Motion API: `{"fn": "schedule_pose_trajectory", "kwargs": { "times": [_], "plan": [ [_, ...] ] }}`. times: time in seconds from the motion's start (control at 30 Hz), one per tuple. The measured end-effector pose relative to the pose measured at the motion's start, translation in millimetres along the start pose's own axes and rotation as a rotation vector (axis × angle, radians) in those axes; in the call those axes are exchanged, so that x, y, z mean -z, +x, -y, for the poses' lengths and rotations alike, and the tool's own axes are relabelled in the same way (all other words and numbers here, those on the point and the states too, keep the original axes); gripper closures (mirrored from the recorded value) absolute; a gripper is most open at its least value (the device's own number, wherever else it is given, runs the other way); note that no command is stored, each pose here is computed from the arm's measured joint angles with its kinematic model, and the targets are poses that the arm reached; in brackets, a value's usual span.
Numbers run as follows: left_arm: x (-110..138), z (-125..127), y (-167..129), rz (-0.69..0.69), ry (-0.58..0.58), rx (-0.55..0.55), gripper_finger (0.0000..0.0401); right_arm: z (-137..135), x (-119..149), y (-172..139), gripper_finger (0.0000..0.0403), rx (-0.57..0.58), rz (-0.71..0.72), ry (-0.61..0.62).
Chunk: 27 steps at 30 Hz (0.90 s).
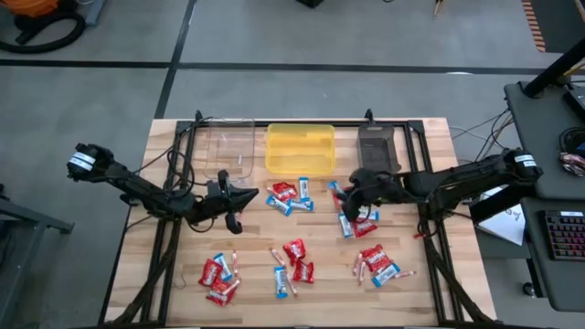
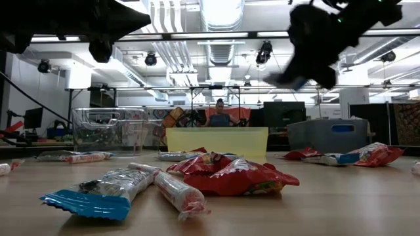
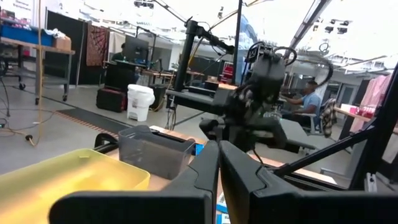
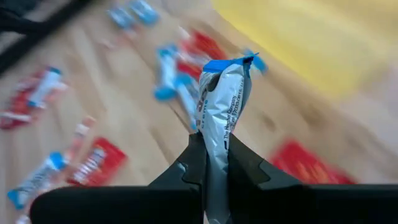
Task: Sort candy
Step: Put the white chocolate into the yellow bin
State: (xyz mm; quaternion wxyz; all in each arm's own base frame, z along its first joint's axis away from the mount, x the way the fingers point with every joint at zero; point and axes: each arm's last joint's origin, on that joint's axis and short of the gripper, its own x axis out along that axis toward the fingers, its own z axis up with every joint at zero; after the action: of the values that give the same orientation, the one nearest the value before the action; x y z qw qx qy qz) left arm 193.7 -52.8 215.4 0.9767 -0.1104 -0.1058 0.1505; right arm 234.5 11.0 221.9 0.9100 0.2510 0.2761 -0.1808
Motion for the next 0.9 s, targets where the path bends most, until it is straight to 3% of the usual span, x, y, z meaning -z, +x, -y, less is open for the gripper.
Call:
{"fn": "schedule_pose_trajectory", "kwargs": {
  "times": [0.17,0.43,0.9],
  "plan": [
    [0.0,0.0,0.0,0.0,-0.037,0.001,0.0401,-0.7,-15.7,8.8,0.0374,-0.032,0.118,-0.112],
    [-1.3,-0.1,-0.3,0.005,-0.004,0.001,0.0401,9.3,-53.0,32.7,0.0374,0.085,0.142,-0.263],
    [-2.3,3.5,-4.0,-0.003,0.012,0.027,0.0401,46.2,-104.9,78.5,0.0374,0.323,-0.16,-0.55]
  ]
}}
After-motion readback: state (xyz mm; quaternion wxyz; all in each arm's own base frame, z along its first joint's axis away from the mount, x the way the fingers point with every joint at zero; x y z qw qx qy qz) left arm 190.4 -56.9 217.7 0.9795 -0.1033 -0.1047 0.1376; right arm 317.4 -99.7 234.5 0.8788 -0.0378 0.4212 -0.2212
